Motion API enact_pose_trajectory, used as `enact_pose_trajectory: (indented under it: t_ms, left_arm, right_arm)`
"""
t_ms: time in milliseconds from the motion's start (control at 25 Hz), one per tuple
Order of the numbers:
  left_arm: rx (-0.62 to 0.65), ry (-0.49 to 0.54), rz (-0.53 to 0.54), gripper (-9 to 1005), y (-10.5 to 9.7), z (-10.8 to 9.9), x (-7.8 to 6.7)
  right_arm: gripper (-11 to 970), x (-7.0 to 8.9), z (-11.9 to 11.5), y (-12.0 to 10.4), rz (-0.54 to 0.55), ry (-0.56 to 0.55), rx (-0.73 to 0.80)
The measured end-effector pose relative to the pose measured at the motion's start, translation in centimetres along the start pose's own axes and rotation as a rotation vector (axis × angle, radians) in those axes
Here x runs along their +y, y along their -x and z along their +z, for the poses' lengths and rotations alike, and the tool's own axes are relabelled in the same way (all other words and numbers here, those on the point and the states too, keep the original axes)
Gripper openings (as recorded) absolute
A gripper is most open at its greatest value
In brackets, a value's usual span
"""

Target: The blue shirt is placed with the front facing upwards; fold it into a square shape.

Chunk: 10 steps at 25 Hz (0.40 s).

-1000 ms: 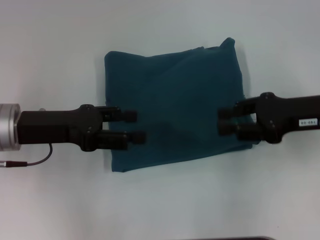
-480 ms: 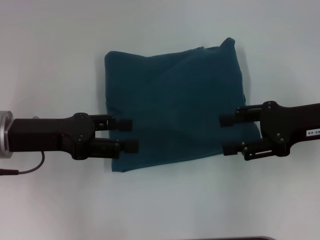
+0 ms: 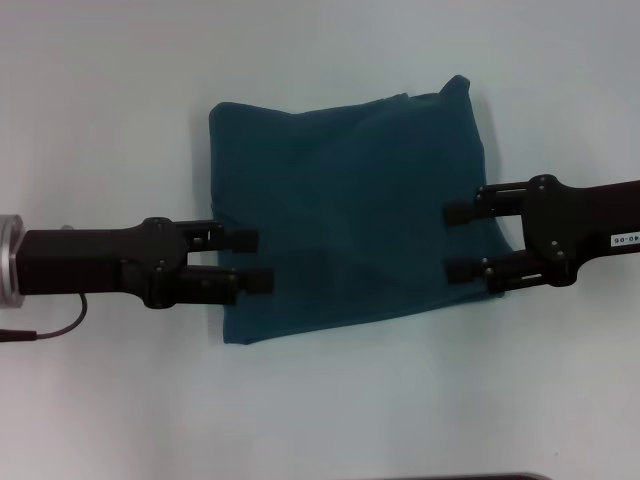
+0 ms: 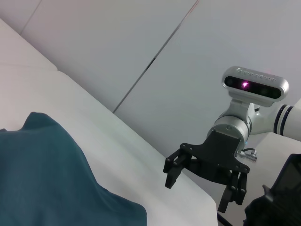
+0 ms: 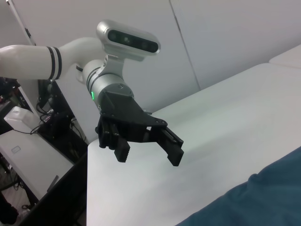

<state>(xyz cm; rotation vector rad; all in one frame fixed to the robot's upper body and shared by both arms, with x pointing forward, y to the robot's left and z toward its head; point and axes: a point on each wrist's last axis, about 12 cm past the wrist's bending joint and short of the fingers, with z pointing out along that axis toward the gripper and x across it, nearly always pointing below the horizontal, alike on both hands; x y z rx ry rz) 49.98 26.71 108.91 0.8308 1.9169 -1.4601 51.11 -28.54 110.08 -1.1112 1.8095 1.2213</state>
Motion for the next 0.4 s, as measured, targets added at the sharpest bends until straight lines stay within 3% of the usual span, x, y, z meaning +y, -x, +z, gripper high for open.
enact_pose_trajectory:
  t_ms: [400]
  left_arm:
    - [0.001,0.011,0.002,806,0.2,0.06,0.18]
  right_arm:
    - [795,-0.16,-0.1,0.03,-0.003,-0.012,0.005]
